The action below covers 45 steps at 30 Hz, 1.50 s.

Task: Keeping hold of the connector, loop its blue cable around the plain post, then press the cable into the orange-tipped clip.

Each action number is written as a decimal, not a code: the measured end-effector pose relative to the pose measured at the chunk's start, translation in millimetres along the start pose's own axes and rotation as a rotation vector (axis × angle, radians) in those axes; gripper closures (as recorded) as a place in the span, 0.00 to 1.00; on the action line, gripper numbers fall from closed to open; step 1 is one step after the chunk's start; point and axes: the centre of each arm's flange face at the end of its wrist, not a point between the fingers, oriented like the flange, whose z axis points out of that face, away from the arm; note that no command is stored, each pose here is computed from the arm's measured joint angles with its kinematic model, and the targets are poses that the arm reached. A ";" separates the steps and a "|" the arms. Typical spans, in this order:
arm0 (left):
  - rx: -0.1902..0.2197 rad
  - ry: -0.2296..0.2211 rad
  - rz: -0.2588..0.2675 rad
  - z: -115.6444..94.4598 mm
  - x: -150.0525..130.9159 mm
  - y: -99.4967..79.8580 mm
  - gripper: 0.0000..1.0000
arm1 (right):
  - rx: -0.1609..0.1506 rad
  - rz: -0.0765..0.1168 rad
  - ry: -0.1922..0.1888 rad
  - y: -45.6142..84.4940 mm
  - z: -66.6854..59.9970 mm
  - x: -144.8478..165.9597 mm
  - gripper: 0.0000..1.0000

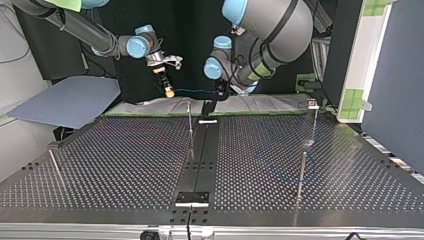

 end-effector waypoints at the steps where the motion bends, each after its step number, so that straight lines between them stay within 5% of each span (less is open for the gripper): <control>1: -0.002 -0.007 -0.001 -2.2 -3.0 -1.7 1.00 | -0.001 0.001 -0.001 0.7 0.0 -0.1 1.00; 10: -0.046 -0.092 -0.030 -27.2 -41.5 -9.6 1.00 | -0.017 0.005 -0.003 10.8 -0.1 -1.5 1.00; 18: -0.074 -0.117 -0.030 -41.1 -49.0 -17.2 1.00 | -0.036 0.009 -0.004 23.3 0.0 -2.9 1.00; 33: -0.013 -0.138 0.011 -81.4 -34.8 -66.8 1.00 | -0.064 0.010 -0.006 41.6 1.0 -3.9 1.00; 45: 0.001 -0.164 -0.016 -71.9 -50.9 -72.9 1.00 | -0.076 0.018 -0.016 52.7 -0.4 -6.1 1.00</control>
